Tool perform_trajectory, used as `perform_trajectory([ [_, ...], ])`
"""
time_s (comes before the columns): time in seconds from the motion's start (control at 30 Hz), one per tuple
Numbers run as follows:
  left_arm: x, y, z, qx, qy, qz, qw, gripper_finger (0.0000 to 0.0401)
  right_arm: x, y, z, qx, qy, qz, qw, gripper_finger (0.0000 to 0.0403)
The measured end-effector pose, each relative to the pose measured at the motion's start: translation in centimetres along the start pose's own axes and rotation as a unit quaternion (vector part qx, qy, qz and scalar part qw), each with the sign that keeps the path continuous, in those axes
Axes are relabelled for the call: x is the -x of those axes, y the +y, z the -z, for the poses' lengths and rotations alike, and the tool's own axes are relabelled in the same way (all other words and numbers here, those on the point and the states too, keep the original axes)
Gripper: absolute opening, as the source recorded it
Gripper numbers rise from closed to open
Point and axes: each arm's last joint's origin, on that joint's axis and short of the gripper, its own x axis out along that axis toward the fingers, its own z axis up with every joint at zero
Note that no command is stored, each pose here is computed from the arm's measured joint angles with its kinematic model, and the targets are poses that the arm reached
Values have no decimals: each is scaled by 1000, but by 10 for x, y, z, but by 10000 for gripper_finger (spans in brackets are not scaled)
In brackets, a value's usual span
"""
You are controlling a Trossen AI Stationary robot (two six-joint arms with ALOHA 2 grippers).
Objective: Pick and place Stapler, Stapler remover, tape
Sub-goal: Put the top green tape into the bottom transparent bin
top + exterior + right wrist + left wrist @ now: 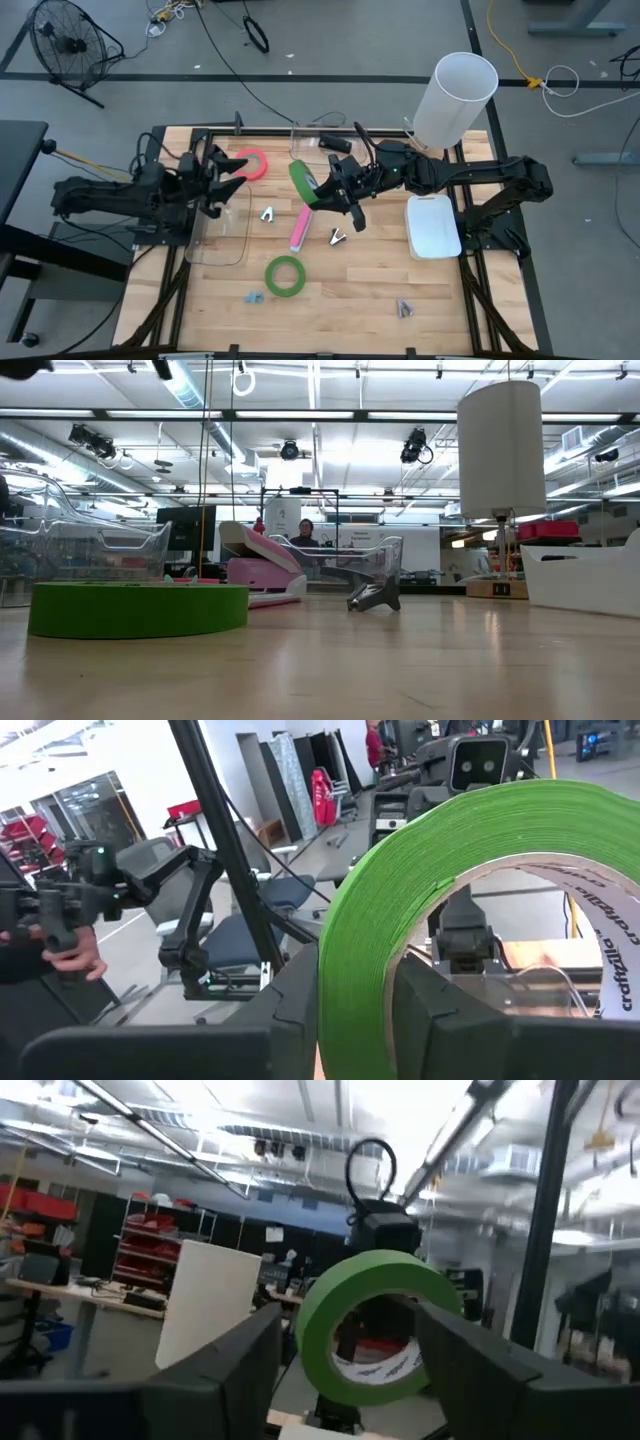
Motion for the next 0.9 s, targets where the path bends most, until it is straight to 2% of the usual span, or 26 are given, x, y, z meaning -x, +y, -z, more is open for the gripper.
perform_trajectory([
  [0.17, -34, -9, -11, -44, 14, 13, 999, 256, 0, 0, -1, 1, -3, -1, 1000, 76],
  [0.47, -82, -17, -10, -108, 67, -3, 992, 246, 0, 0, -1, 2, -5, -1, 1000, 76],
  [0.6, -97, -19, -4, -126, 93, -4, 988, 246, 0, 0, -2, 3, -8, -1, 1000, 76],
  [0.9, -115, -23, -2, -193, 102, -3, 976, 245, 2, 2, -5, 7, -19, -2, 1000, 75],
])
